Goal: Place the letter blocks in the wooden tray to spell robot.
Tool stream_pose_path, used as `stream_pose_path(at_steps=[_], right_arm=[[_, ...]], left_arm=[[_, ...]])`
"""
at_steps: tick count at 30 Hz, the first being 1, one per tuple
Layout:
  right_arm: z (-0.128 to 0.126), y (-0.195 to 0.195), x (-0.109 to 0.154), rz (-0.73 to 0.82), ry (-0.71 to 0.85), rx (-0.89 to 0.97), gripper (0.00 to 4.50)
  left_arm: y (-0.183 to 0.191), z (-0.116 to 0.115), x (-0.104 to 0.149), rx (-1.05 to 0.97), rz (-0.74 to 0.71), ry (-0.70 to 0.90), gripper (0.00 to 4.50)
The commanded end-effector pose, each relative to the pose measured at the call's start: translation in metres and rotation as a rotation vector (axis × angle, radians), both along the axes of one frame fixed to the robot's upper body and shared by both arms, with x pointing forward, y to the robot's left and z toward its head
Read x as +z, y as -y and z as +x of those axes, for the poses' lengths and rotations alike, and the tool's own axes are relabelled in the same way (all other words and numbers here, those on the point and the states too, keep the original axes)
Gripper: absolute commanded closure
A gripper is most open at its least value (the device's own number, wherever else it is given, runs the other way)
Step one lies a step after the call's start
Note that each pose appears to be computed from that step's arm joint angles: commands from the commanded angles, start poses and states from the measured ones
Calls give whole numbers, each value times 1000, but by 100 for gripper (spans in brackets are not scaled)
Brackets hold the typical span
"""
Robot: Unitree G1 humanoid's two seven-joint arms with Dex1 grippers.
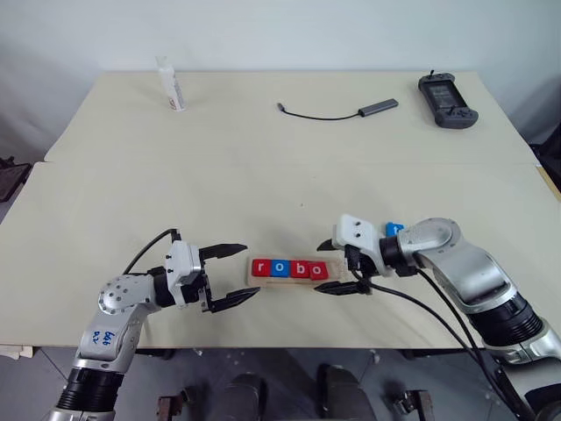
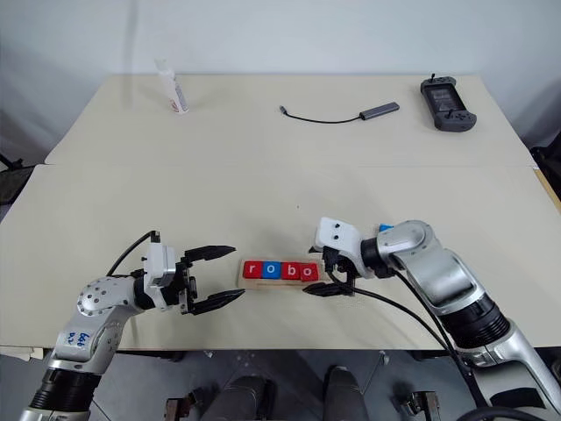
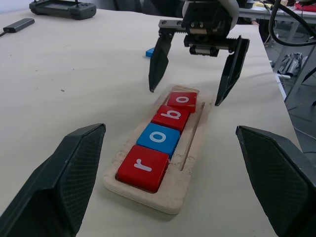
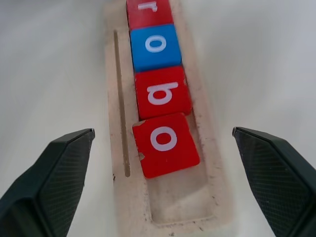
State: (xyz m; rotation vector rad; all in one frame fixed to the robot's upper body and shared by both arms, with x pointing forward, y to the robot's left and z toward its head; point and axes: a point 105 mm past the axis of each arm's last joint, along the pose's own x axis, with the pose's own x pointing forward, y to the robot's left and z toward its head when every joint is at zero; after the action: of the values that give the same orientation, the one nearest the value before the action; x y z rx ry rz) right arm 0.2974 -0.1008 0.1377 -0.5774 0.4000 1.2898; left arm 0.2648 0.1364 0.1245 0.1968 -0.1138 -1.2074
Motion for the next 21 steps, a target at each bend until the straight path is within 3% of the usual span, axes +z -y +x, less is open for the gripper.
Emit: stream_pose_path(at_steps=[1, 12, 21], right_arm=[[-1, 14, 16, 10, 45, -30, 66], [-5, 20, -2, -37, 0, -69, 447], [-3, 3, -4, -19, -14, -48, 447]], left_arm=[[2, -3, 9, -7, -2, 51, 0], [1, 0, 9, -7, 3, 57, 0], [0, 0, 10, -1, 3, 59, 0]])
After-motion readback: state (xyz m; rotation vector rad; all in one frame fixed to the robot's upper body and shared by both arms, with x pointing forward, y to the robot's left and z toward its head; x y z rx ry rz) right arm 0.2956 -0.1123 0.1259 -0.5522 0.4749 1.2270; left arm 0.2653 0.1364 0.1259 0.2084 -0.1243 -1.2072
